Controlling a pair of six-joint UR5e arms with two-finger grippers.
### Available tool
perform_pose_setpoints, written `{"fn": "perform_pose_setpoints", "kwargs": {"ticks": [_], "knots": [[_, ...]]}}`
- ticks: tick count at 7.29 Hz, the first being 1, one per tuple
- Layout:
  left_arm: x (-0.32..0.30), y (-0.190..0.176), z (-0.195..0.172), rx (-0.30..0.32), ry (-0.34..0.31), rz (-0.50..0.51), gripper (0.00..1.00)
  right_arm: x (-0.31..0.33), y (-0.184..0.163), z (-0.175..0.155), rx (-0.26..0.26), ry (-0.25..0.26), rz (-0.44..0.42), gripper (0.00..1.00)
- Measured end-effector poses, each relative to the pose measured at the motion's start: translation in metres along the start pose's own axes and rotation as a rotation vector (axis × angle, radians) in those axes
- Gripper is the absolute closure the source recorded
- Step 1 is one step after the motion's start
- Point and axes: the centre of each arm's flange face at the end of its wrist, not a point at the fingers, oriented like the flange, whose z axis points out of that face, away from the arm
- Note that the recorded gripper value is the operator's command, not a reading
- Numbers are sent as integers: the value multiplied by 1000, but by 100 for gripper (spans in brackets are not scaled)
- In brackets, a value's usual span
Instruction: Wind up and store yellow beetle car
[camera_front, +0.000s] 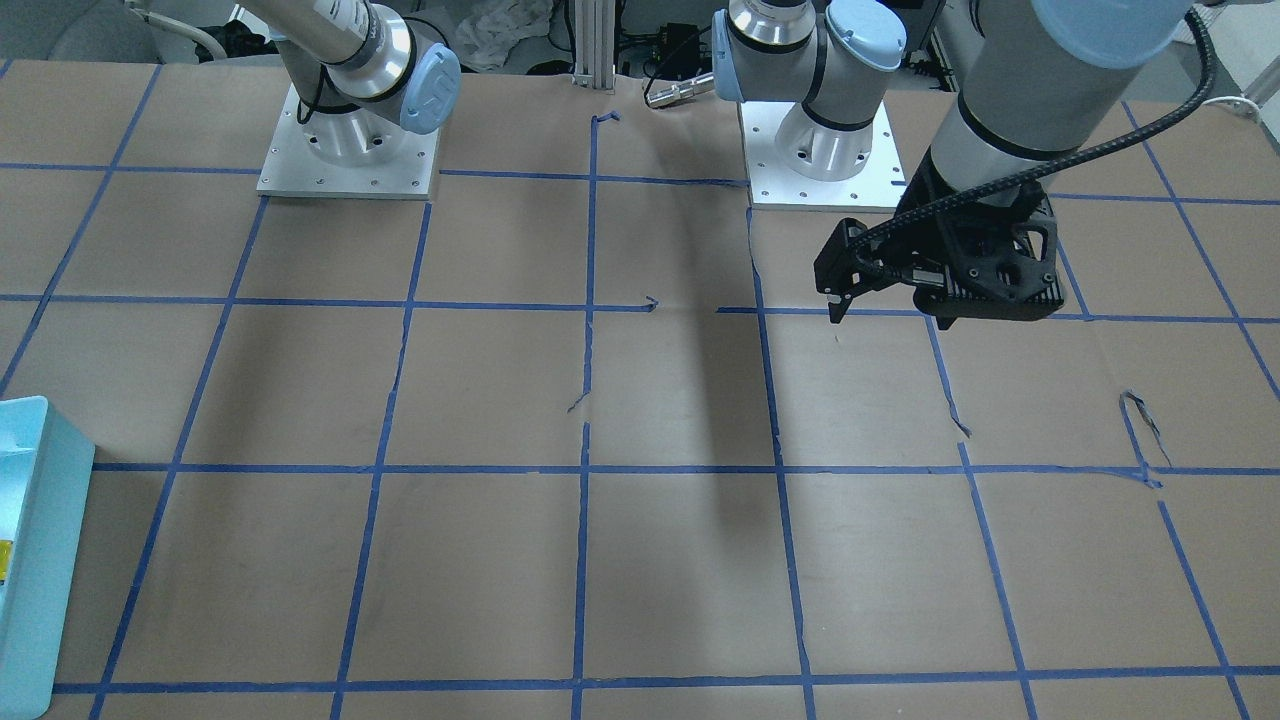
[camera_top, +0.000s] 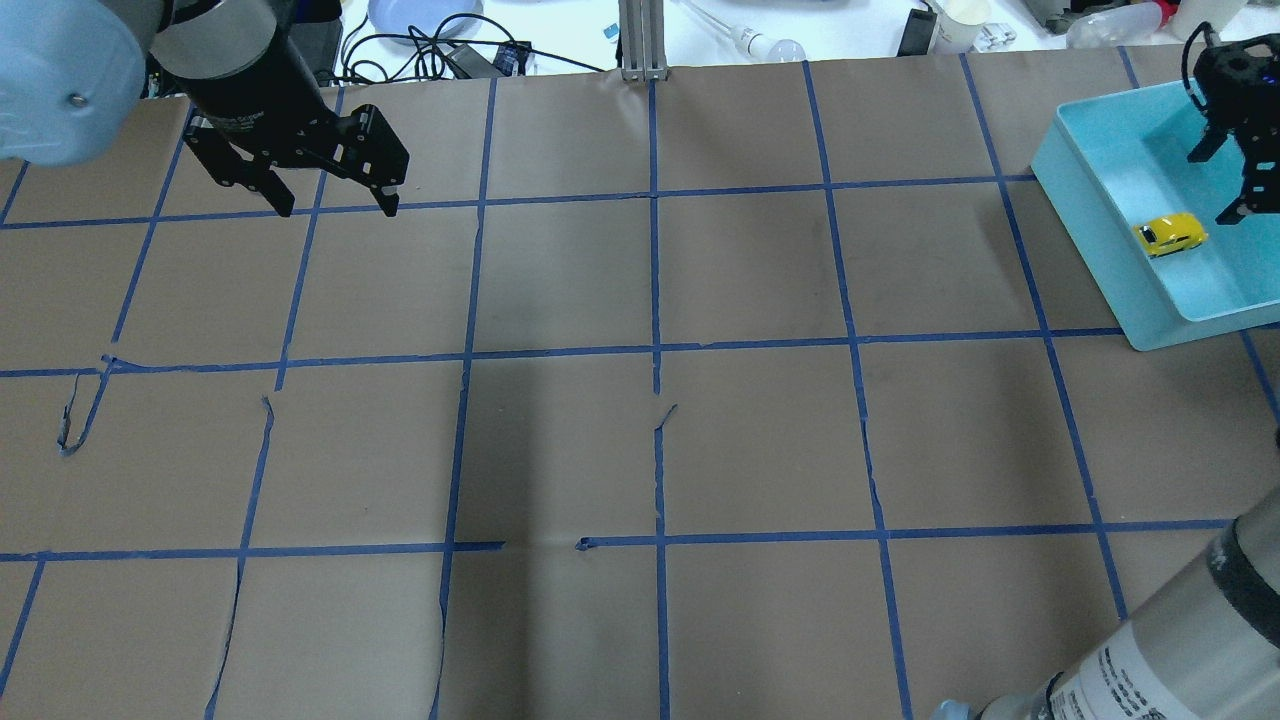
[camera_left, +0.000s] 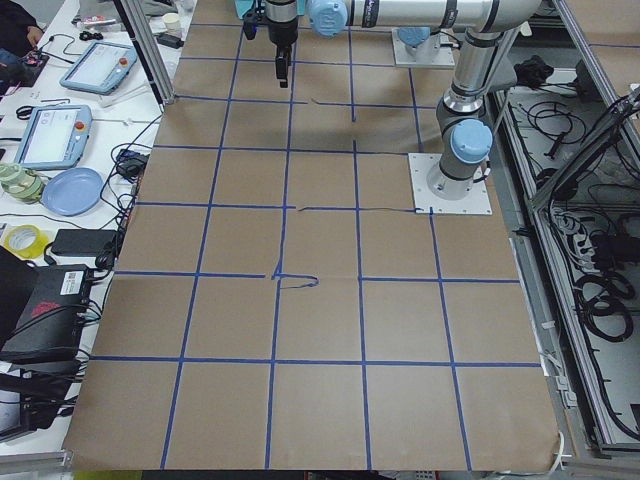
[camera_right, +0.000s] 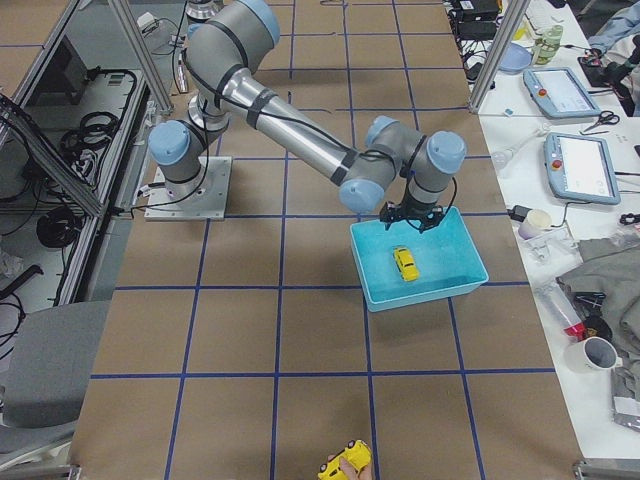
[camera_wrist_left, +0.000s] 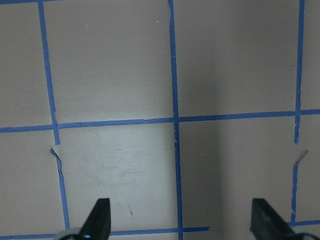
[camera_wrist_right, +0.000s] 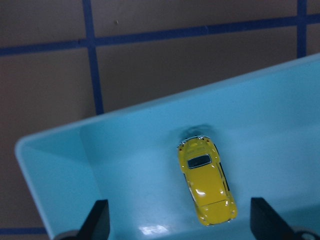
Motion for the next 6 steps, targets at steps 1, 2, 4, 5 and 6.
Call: {"fn": "perform_pose_setpoints", "kwargs": {"ticks": [1, 2, 4, 5, 6], "knots": [[0, 0, 0, 0, 1, 0, 0, -30, -56, -37, 23, -9, 143, 1], [0, 0, 0, 0, 1, 1, 0, -63, -118, -66, 25, -5, 279, 1], [0, 0, 1, -1, 3, 4, 0, -123, -220, -109, 52, 35, 653, 0], [0, 0, 1, -1, 3, 5, 0, -149, -263, -127, 78, 54, 853, 0], [0, 0, 0, 1, 3, 6, 0, -176, -308, -141, 100, 68, 1049, 0]]}}
